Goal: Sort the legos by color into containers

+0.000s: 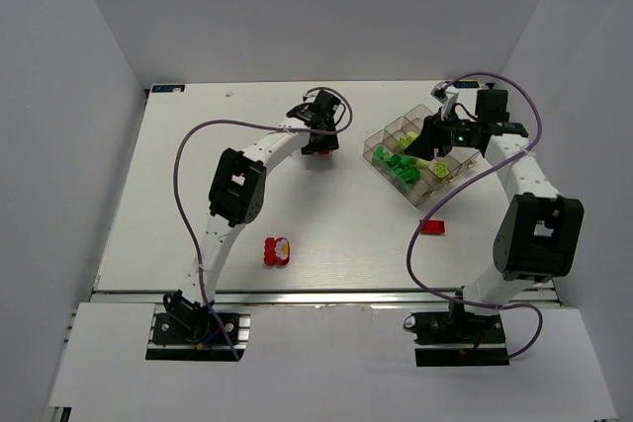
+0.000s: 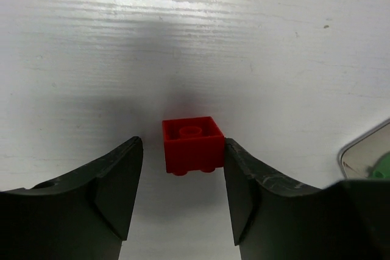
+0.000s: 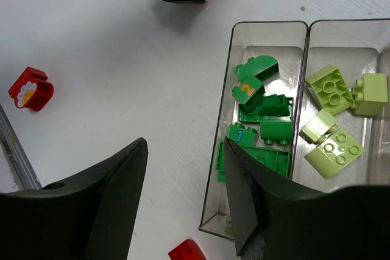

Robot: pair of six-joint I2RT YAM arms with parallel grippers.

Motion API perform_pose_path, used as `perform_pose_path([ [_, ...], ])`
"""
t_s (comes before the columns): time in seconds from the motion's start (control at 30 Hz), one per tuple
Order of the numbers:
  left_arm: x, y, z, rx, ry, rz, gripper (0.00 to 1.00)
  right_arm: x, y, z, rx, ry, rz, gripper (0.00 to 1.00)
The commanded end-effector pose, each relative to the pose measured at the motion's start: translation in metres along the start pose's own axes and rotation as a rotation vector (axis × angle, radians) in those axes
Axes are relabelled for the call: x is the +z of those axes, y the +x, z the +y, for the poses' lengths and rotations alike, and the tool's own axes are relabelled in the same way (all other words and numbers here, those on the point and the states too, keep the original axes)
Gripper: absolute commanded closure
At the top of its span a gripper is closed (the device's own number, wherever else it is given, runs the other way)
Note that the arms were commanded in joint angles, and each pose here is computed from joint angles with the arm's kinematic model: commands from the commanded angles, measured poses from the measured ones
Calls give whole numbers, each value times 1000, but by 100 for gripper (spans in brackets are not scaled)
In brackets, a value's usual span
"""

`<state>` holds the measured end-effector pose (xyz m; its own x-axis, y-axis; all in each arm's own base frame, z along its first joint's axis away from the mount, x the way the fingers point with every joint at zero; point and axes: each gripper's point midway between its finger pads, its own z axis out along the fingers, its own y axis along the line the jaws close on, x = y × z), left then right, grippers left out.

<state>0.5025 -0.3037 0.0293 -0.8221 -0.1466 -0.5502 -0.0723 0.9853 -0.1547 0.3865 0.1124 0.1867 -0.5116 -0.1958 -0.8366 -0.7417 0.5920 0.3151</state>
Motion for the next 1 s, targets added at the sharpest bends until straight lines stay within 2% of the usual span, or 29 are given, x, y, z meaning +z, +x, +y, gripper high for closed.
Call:
perform_pose_path([
  [0.0,-10,-27,-10,-2,10,-91,35,-7,-14,9,-30,-11,-48,41],
  [0.27,-6,-27,-15,-2,16,-107,52,-7,-10,13,-24,-20,-47,38],
  [0.37,-12,-26,-15,-1,22,-106,67,-6,-9,15,-24,-28,-46,37],
  [0.4,-15,-28,-16,-4,33,-111,73,-7,-9,17,-23,-41,-45,33],
  [0.43,-20,-30,-17,-6,42,-116,76,-6,-9,21,-25,-59,-45,31],
  [0.5,-37,-36,-23,-14,91,-131,79,-5,-9,37,-31,-138,-48,11],
  [0.57,-47,-28,-24,-12,137,-110,82,-1,-7,52,4,-228,-48,11],
  [0.6,-77,-43,-45,-24,262,-147,82,-1,-10,57,25,-256,-48,11],
  [0.63,-90,-44,-51,-31,319,-152,82,4,-8,62,66,-289,-38,11],
  [0.67,-88,-22,-45,-27,345,-103,82,5,-11,68,98,-326,-46,11],
  [0.7,-124,-43,-59,-44,469,-177,83,5,-16,73,148,-352,-48,11],
  [0.73,-142,-34,-70,-48,587,-140,83,6,-18,73,169,-374,-52,11],
  [0.8,-173,-27,-67,-63,734,-170,83,12,-26,91,172,-445,-45,11],
  [0.83,-191,-16,-73,-76,842,-126,83,12,-32,93,163,-469,-55,11],
  [0.9,-205,-3,-66,-89,963,-140,83,13,-37,94,149,-488,-61,11],
  [0.93,-232,-1,-69,-80,1054,-138,83,12,-42,96,129,-506,-74,11],
  [0.97,-241,3,-67,-73,1087,-144,82,12,-43,97,126,-514,-74,11],
])
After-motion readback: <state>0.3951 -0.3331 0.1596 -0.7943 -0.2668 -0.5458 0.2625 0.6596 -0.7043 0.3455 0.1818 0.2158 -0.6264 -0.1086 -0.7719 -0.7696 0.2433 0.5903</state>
